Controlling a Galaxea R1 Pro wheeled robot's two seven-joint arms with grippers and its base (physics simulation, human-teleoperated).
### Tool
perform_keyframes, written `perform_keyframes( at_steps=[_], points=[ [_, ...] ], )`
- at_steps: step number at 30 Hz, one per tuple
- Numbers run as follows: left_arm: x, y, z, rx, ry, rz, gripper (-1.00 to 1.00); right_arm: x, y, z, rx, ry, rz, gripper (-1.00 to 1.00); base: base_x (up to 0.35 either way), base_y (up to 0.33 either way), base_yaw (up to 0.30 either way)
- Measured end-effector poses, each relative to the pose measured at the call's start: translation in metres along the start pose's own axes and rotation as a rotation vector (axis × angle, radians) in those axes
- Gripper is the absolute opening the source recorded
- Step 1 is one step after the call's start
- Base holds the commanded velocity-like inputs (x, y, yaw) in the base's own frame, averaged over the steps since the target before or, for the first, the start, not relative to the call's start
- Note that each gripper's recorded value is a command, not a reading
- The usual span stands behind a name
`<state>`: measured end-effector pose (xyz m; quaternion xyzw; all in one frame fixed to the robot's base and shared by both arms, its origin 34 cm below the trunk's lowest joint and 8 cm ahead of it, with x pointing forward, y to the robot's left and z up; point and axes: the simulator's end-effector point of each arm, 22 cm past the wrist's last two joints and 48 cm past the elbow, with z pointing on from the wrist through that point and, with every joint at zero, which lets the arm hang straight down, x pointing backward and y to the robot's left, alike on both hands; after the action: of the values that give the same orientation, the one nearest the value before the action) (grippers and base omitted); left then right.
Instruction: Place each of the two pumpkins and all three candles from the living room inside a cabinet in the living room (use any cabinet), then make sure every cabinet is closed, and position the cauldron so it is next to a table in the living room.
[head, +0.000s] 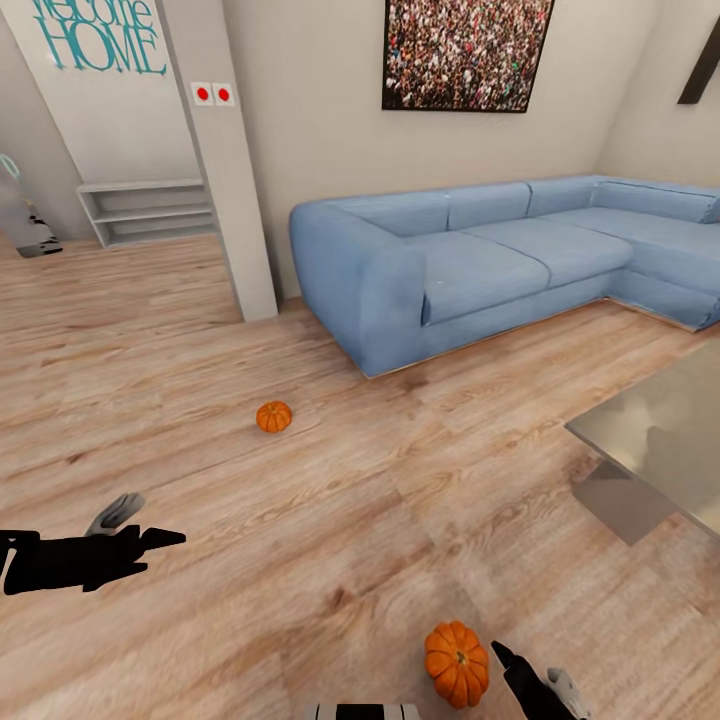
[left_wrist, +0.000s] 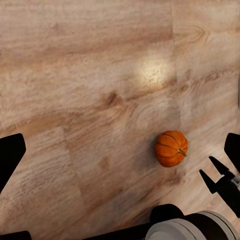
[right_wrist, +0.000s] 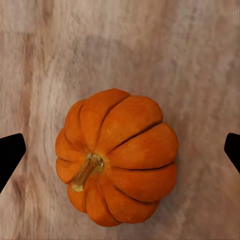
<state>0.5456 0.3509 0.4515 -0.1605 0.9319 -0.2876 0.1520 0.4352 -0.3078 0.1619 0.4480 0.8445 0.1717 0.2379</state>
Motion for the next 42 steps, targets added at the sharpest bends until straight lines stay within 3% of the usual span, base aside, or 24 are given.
perform_keyframes(
  at_steps=[23, 42],
  points=[
    [0.000, -0.002, 0.001, 0.007, -0.001, -0.004, 1.00, 0.000, 0.001, 0.000, -0.001, -0.002, -0.004, 1.00, 0.011, 0.061, 0.000],
    [0.011, 0.017, 0.026, -0.015, 0.053, -0.035, 1.00, 0.019, -0.028, 0.008, 0.056, 0.036, 0.000, 1.00, 0.000, 0.000, 0.000]
  ],
)
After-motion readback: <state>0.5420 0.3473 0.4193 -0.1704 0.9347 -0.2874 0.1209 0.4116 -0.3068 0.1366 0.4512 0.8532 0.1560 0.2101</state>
